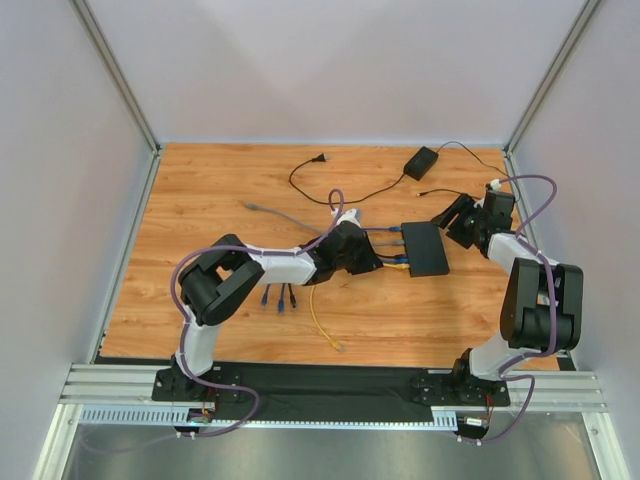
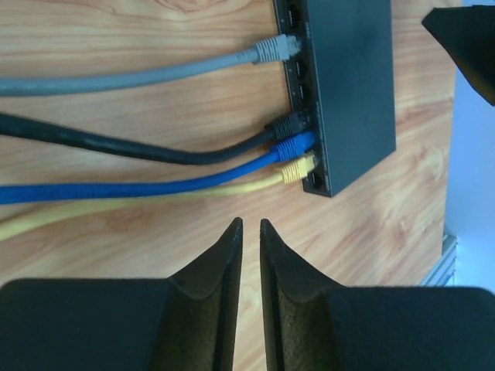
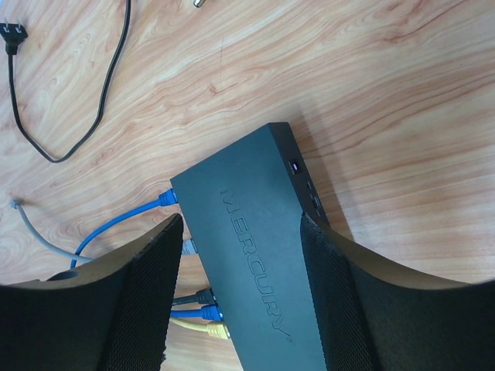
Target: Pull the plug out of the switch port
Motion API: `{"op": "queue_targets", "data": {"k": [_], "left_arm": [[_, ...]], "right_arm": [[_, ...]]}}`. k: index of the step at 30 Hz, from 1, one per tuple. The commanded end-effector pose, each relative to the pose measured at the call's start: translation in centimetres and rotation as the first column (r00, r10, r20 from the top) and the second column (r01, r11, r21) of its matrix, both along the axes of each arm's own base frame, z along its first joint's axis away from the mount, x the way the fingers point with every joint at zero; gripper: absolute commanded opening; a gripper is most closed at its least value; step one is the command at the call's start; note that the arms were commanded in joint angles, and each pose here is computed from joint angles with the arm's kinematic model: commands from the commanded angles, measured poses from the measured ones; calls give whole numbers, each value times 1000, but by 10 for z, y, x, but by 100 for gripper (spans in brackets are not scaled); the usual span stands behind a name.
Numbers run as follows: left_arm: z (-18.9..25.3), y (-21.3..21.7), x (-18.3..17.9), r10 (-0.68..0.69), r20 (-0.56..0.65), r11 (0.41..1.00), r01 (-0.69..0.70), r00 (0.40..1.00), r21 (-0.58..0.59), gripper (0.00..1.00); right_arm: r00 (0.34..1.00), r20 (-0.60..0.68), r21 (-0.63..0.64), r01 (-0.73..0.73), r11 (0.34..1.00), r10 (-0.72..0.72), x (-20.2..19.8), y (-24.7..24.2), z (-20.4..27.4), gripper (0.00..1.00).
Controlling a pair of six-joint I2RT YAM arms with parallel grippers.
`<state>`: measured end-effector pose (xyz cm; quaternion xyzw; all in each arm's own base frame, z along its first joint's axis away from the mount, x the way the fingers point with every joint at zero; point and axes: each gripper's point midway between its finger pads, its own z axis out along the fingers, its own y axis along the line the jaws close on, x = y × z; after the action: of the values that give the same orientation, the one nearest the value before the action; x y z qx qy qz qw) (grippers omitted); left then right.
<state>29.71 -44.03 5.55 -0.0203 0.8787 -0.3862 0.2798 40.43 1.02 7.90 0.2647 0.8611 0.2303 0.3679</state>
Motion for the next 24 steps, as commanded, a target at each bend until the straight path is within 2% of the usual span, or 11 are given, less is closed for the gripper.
{"op": "queue_targets", "data": {"k": [1, 14, 24], "left_arm": [[-9, -2, 6, 23, -32, 997, -20, 999, 68, 22], [-35, 6, -5, 21, -104, 994, -10, 994, 106, 19], [-53, 17, 31, 45, -158, 994, -28, 986, 108, 20]], "right_arm": [[998, 69, -5, 1, 1000, -1, 12, -2, 12, 64], [999, 51, 44, -17, 999, 15, 17, 6, 0, 64], [999, 35, 49, -37, 998, 35, 17, 14, -4, 65]]}}
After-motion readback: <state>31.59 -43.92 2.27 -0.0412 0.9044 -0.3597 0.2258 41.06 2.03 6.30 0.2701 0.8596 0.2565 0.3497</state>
